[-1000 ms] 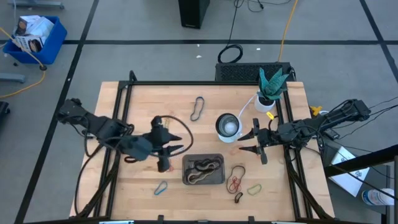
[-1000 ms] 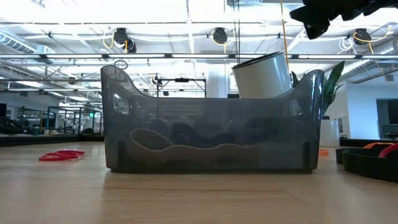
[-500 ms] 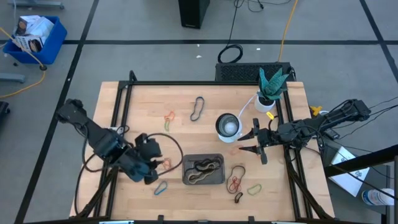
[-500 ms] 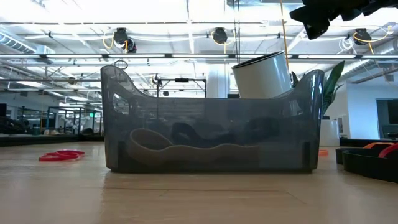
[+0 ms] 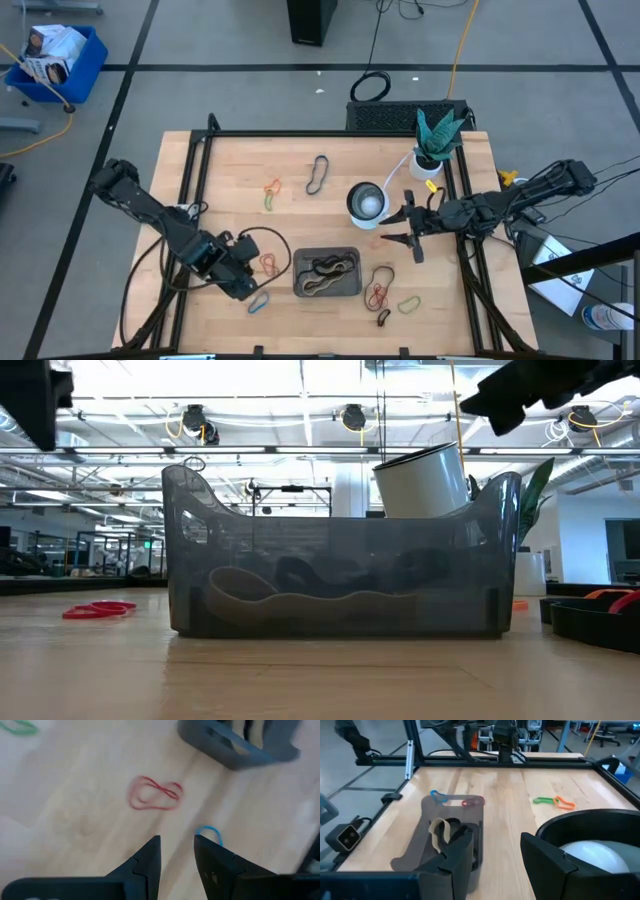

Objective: Pick and place rubber bands into bin
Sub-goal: Put the small blue rubber band into the black bin

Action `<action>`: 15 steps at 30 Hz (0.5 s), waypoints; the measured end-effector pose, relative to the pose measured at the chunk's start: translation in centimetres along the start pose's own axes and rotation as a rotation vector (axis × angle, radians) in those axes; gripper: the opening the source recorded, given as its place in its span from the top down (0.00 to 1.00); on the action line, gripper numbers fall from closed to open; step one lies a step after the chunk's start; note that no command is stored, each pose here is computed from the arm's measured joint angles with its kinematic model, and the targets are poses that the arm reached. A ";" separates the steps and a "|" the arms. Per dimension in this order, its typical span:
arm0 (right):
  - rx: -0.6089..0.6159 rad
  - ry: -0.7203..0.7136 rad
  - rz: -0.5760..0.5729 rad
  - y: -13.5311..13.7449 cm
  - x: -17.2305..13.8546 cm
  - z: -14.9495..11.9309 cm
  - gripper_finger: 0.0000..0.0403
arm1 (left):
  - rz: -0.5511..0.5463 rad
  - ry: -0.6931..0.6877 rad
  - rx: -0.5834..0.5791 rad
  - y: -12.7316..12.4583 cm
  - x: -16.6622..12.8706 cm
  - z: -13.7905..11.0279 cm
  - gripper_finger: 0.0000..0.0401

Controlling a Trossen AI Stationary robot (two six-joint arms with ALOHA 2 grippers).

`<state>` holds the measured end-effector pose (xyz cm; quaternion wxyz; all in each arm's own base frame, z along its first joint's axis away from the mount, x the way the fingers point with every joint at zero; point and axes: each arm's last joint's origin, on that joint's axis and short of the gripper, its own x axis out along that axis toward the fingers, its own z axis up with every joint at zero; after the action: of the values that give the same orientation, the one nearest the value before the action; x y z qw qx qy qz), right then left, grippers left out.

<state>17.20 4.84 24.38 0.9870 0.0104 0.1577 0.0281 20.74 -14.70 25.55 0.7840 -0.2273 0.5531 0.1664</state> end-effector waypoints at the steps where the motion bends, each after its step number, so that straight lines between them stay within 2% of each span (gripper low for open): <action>1: 0.001 0.003 -0.004 -0.1 0.1 0.0 0.60 | -0.029 0.006 -0.004 -0.2 0.3 -0.1 0.69; 6: 0.010 -0.022 -0.013 -0.2 0.4 0.2 0.60 | -0.119 0.034 -0.057 -0.3 2.2 -0.6 0.69; 10: 0.011 -0.029 -0.013 -0.2 0.4 0.3 0.60 | -0.104 0.045 -0.120 0.4 3.5 -1.1 0.69; 15: 0.013 -0.027 -0.012 -0.2 0.4 0.3 0.61 | -0.130 0.038 -0.135 0.6 4.7 -1.6 0.69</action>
<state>17.71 4.64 24.49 0.9891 0.0160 0.1446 0.0208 20.69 -15.00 20.60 0.7654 -0.3184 0.5394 0.1478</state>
